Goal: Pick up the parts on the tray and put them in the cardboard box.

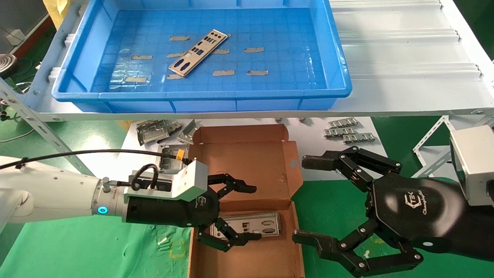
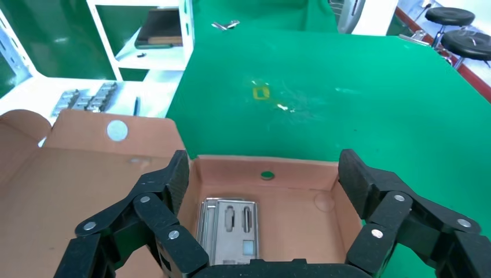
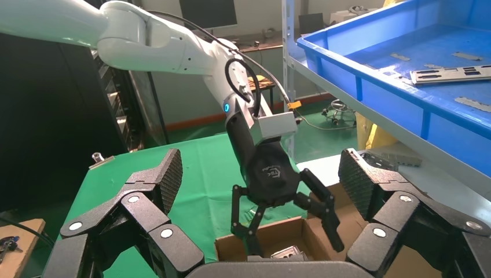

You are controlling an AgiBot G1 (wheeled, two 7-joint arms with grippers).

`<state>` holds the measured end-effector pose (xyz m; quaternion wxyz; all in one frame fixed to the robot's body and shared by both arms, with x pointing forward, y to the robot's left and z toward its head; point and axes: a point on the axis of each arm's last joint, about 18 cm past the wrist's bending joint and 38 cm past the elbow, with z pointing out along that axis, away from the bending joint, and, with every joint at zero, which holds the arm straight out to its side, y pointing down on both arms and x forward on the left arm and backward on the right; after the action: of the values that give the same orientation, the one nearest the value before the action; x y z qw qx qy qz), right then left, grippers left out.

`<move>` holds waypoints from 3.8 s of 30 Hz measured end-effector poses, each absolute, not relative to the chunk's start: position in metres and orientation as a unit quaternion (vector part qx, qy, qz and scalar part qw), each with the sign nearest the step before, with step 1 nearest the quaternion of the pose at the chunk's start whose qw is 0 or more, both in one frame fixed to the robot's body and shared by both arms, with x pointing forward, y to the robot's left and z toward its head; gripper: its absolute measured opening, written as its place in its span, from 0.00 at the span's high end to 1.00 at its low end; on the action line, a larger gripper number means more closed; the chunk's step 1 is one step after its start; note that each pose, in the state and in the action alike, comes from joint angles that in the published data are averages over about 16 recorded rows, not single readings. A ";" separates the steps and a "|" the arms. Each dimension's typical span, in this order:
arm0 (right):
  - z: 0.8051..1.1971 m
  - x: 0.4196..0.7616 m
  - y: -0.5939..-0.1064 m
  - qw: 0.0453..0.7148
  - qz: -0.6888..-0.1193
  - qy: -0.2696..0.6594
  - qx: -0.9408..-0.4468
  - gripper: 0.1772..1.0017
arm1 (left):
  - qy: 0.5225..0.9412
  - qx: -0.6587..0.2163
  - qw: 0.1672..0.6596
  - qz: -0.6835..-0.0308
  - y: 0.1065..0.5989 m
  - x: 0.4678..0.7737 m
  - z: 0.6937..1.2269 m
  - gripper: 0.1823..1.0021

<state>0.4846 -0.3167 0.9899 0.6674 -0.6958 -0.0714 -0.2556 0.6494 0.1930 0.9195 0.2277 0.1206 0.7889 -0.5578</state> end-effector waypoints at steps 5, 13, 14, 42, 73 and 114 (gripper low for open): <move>0.990 0.485 -0.317 0.667 -0.256 -0.071 -0.696 0.00 | 0.785 0.120 0.227 -0.563 0.195 0.648 0.921 0.08; 0.990 0.485 -0.317 0.667 -0.256 -0.071 -0.696 0.00 | 0.777 0.116 0.229 -0.575 0.199 0.645 0.923 0.02; 0.990 0.485 -0.317 0.667 -0.256 -0.071 -0.696 0.00 | 0.775 0.115 0.229 -0.577 0.201 0.644 0.923 0.01; 0.990 0.485 -0.317 0.667 -0.256 -0.071 -0.696 0.00 | 0.711 0.088 0.243 -0.654 0.261 0.585 0.956 0.00; 0.990 0.485 -0.317 0.667 -0.256 -0.071 -0.696 0.00 | 0.704 0.103 0.245 -0.658 0.300 0.475 0.992 0.00; 0.990 0.485 -0.317 0.667 -0.256 -0.071 -0.696 0.00 | 0.705 0.102 0.244 -0.658 0.300 0.475 0.992 0.00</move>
<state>0.4846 -0.3169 0.9898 0.6675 -0.6958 -0.0710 -0.2557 0.4751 0.3001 0.9921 0.2439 0.1017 0.7047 -0.6585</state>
